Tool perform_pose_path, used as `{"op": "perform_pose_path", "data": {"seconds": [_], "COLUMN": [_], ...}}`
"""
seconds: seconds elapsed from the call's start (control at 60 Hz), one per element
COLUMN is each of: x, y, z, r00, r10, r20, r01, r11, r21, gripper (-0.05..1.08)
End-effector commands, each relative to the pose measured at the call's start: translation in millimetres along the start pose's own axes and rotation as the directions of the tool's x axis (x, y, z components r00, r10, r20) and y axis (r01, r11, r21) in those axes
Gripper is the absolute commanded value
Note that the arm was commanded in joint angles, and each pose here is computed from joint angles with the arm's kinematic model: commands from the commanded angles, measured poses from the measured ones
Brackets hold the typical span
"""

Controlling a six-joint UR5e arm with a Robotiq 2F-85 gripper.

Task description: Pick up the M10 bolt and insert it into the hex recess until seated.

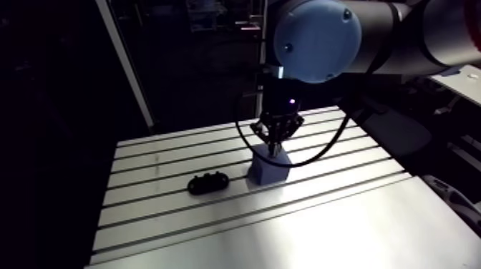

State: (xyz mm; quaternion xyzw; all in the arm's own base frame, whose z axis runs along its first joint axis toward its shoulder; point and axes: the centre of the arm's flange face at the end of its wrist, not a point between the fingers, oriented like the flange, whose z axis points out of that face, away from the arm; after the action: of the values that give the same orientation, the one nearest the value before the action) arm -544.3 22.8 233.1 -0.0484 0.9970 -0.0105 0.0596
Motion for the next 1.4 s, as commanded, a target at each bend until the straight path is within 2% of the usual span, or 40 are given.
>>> {"op": "perform_pose_path", "data": {"seconds": [0.017, 1.4], "x": [0.2, 1.1], "y": [0.0, 0.3], "z": [1.9, 5.0], "r00": [1.000, 1.000], "r10": [0.000, 0.000], "r20": [0.003, 0.008], "r01": [0.000, 0.000], "r11": [1.000, 1.000], "r21": [0.001, 0.003], "gripper": [1.08, 1.08]}}
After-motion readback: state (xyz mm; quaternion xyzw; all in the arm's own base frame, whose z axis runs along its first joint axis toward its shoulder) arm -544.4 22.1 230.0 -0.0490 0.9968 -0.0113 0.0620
